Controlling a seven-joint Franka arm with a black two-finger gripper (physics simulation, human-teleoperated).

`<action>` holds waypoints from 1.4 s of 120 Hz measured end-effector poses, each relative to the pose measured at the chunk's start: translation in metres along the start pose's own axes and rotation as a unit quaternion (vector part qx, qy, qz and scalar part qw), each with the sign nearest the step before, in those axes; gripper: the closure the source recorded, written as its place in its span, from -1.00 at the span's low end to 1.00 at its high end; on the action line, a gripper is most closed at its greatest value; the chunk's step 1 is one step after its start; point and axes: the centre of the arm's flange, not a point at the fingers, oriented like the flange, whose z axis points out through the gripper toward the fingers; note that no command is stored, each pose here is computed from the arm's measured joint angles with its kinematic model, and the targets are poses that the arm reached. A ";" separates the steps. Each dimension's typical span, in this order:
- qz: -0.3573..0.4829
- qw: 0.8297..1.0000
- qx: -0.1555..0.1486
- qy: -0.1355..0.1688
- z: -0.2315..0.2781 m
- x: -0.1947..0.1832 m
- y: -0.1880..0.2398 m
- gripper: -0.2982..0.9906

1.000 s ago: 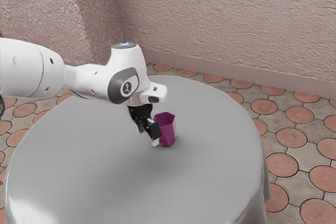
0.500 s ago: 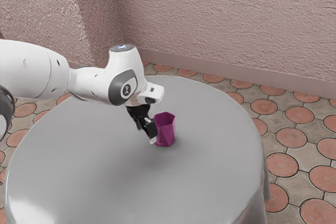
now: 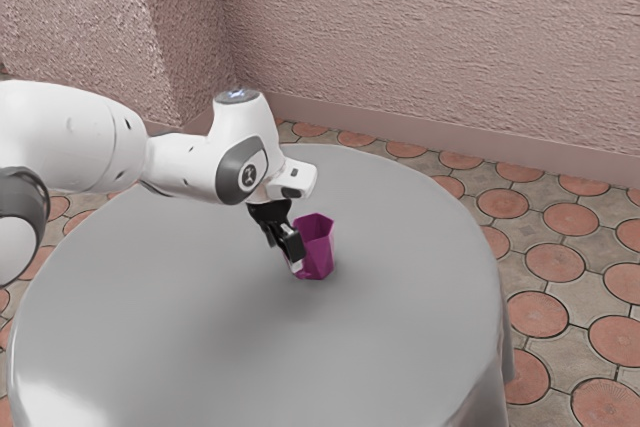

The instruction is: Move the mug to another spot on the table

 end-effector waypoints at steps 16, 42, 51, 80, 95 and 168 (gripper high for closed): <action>0.000 1.000 0.001 0.005 0.000 0.001 -0.001 -0.21; -0.009 1.000 0.001 0.019 0.007 0.003 -0.003 -0.04; -0.012 1.000 0.001 0.022 0.009 0.003 -0.003 -0.02; -0.015 1.000 0.002 0.023 0.017 0.003 -0.005 0.01; -0.016 1.000 0.003 0.024 0.019 0.003 -0.005 0.10; -0.017 0.999 0.010 0.044 0.004 0.007 -0.005 0.41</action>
